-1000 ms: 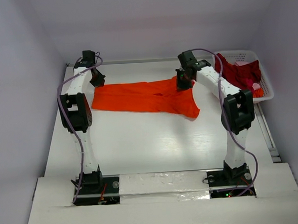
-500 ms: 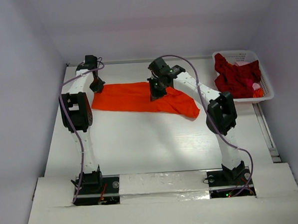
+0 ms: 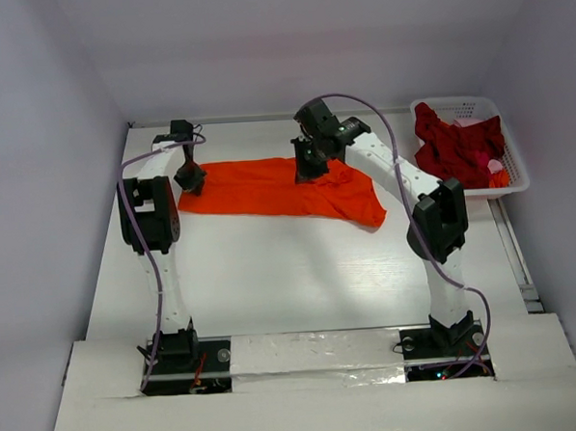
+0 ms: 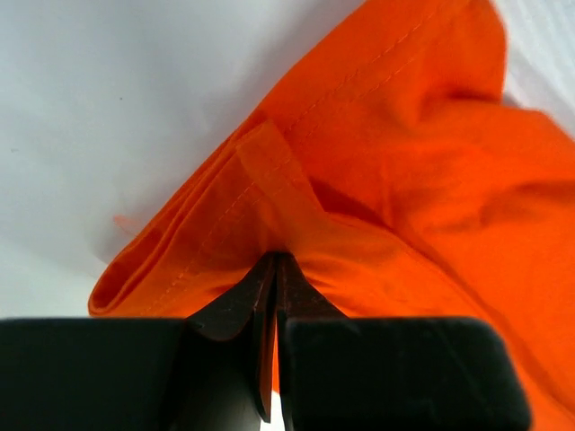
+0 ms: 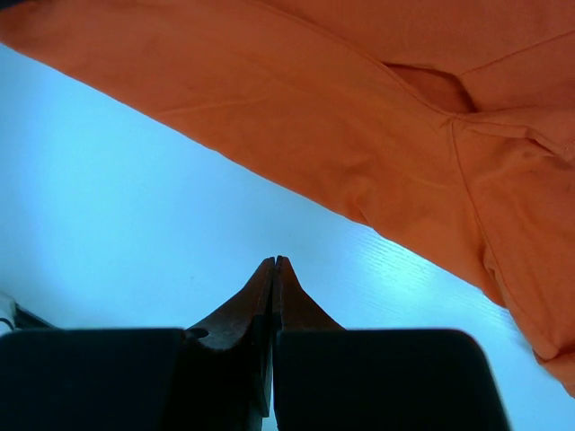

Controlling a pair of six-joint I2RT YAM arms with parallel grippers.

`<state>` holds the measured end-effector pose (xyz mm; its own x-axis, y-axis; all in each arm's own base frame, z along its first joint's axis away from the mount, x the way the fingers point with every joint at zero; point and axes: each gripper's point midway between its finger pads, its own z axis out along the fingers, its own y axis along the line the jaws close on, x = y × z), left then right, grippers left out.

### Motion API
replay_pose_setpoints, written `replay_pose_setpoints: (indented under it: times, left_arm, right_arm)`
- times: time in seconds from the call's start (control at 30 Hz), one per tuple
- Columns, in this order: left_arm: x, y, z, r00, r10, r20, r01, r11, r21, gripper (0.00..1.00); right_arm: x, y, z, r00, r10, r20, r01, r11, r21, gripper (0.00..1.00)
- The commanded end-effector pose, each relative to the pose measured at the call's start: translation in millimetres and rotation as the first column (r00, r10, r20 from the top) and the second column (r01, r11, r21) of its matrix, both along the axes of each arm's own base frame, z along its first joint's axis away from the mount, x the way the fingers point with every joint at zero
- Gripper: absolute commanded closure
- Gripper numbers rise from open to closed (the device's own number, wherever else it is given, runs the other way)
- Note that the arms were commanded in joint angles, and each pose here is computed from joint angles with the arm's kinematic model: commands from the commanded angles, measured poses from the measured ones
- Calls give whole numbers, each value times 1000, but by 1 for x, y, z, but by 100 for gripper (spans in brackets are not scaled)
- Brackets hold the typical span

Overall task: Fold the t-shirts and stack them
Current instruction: Fold the tshirt

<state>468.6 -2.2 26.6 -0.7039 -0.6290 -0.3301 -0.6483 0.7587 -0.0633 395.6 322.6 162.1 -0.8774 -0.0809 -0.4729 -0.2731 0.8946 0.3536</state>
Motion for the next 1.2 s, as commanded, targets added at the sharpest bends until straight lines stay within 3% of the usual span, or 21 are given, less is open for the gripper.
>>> replay_pose_setpoints:
  times: [0.0,0.4,0.83,1.17]
  left_arm:
    - [-36,-12,-15,992,4,-123,-7,1000,-30,100]
    - [-113,-51,-39,960,-51,-275,23,994,-104,100]
    - [-229,-149,-28,867,-313,-387,233,942,-240,100]
    - [-337,-146,-28,774,-394,-496,319,919,-233,100]
  right_arm:
    - [4,-1,62,993,-13,114,6,998,64,100]
    - [2,-8,108,980,-31,194,14,996,88,100]
    - [-4,-18,153,960,-60,272,26,992,127,100]
    - [-17,-32,172,948,-81,307,40,990,139,100]
